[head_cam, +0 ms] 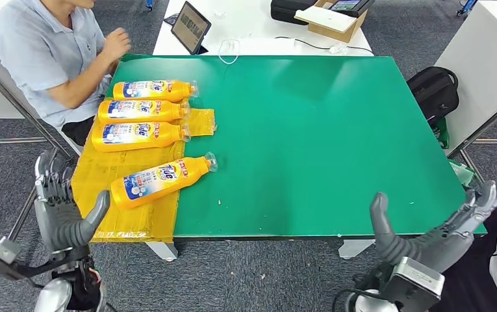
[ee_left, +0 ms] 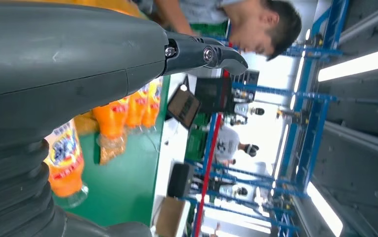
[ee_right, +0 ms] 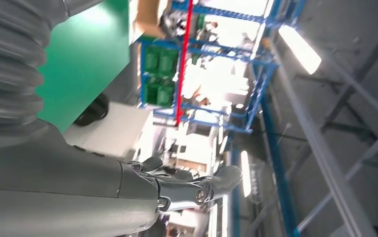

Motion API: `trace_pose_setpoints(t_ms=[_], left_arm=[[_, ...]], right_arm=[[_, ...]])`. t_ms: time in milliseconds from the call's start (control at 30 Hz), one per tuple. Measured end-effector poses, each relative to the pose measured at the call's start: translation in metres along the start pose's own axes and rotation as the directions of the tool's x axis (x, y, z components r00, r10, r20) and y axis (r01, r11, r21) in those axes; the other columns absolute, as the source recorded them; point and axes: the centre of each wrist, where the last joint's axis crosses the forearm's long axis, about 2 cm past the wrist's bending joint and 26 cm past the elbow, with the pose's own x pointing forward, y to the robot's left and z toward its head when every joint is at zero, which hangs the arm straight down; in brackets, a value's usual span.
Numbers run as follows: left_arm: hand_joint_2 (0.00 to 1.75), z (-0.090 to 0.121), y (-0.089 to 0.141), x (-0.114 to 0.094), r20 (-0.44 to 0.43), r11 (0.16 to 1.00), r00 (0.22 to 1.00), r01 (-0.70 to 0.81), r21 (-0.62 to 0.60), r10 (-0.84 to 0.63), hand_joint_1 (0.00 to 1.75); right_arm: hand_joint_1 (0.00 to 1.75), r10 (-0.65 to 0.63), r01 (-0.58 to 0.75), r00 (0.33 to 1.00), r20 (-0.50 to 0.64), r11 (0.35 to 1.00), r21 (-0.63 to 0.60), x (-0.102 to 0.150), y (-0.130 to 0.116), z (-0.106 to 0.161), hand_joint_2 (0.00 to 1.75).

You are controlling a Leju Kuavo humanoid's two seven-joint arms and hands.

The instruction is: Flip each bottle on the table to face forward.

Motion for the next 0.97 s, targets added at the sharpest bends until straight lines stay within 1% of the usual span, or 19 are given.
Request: trace_pose_setpoints(t_ms=[100,200,400,633,833,967], left_arm=[[1.75,0.009,0.002,0.002,-0.001,1.000,1.000,0.026,0.012,-0.026,0.00],[1.75,0.017,0.002,0.003,-0.001,0.999,0.999,0.045,0.018,-0.045,0.00],[1.75,0.029,0.000,0.005,-0.010,0.998,0.999,0.048,0.043,-0.047,0.00],[1.75,0.033,0.003,0.011,-0.001,0.998,0.999,0.050,0.047,-0.050,0.00],[1.75,0.036,0.001,0.011,-0.007,0.999,0.999,0.031,-0.026,-0.031,0.00],[1.75,0.037,0.001,0.011,-0.009,0.999,1.000,0.029,-0.036,-0.030,0.00]], right_arm=[[0.00,0.028,-0.028,0.999,-0.021,0.999,0.018,-0.005,-0.006,0.007,1.75],[0.00,0.037,-0.034,0.998,-0.052,0.998,0.052,-0.007,-0.006,0.018,1.75],[0.00,0.015,-0.002,0.991,-0.130,0.995,0.102,-0.009,-0.001,0.039,1.75],[0.00,-0.034,0.070,0.973,-0.229,0.986,0.154,-0.011,0.006,0.064,1.75],[0.00,-0.073,0.142,0.955,-0.288,0.963,0.228,-0.012,0.015,0.085,1.75],[0.00,-0.083,0.166,0.951,-0.299,0.950,0.264,-0.012,0.020,0.092,1.75]])
